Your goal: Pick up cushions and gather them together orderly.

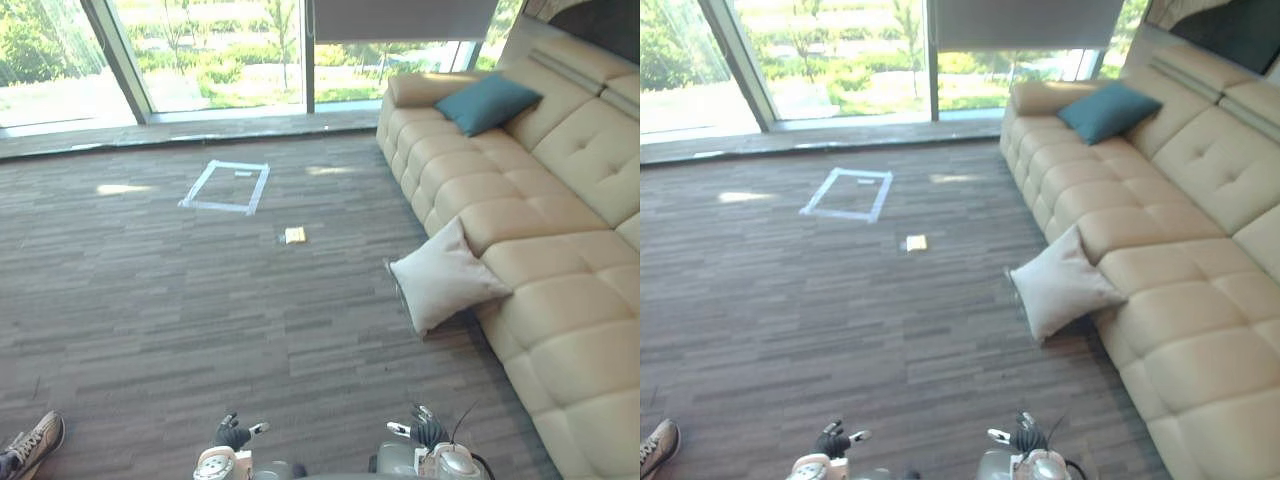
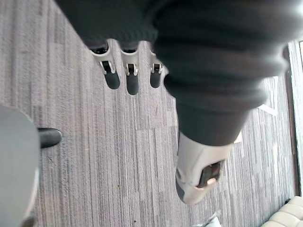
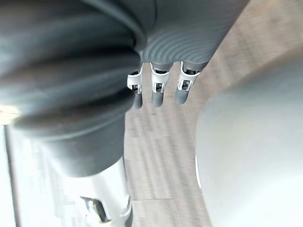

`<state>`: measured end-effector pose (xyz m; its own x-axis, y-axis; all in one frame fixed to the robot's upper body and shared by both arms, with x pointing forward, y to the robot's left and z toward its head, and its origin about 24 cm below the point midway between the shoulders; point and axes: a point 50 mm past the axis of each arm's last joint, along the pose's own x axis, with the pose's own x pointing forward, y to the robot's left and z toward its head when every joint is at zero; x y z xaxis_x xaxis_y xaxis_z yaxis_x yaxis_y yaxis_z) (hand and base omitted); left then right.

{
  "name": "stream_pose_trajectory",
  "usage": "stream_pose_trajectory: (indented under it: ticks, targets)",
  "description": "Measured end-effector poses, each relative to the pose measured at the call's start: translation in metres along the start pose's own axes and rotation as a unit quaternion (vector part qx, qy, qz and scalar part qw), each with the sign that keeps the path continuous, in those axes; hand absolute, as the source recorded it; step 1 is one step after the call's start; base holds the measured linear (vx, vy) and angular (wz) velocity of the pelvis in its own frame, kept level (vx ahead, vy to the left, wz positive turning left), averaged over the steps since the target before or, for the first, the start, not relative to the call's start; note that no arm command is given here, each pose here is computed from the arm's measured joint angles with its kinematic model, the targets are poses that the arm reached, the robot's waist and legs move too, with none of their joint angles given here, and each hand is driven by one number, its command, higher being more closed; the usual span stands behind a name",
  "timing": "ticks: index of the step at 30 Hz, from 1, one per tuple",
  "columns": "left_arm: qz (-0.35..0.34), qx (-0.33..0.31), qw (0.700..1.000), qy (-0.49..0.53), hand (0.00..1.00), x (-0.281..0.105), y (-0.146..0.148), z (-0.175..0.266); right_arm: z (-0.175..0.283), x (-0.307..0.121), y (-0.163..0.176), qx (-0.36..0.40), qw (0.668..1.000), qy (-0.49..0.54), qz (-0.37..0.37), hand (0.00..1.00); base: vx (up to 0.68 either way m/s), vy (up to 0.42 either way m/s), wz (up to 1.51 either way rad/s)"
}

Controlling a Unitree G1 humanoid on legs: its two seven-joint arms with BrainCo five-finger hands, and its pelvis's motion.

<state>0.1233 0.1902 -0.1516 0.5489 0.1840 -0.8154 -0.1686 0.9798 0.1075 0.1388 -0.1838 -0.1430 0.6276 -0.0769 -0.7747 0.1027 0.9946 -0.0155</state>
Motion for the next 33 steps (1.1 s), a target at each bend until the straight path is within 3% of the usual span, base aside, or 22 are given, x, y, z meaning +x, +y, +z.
stream_pose_trajectory:
  ticks: [6,10,14,18,25,33]
  targets:
    - [-0.009,0.011,1.0,-0.002,0.0,0.0,-0.004,0.001,0.006,0.002,0.002,0.001,1.0,-0.007,0.002,0.0,0.51,-0.147,-0.12]
    - [-0.023,-0.008,1.0,0.005,0.0,-0.002,-0.019,-0.004,0.009,0.003,-0.006,0.01,1.0,-0.011,-0.012,0.0,0.48,-0.227,-0.23]
    - [-0.009,-0.056,0.998,-0.016,0.0,-0.001,-0.017,0.007,0.004,0.002,-0.002,0.01,1.0,-0.003,-0.008,0.0,0.5,-0.189,-0.37]
    - [-0.011,-0.062,0.998,-0.029,0.0,0.0,-0.019,0.014,-0.002,0.0,-0.001,0.013,1.0,0.008,-0.009,0.0,0.4,-0.059,-0.89]
    - [-0.014,-0.063,0.998,-0.027,0.0,-0.001,-0.024,0.013,-0.012,-0.004,-0.005,0.011,1.0,0.022,-0.018,0.0,0.41,0.246,-1.15]
    - [-0.015,-0.019,1.0,-0.005,0.0,0.0,-0.018,0.004,-0.004,0.0,0.019,0.005,1.0,0.01,0.017,0.0,0.24,0.258,-0.93]
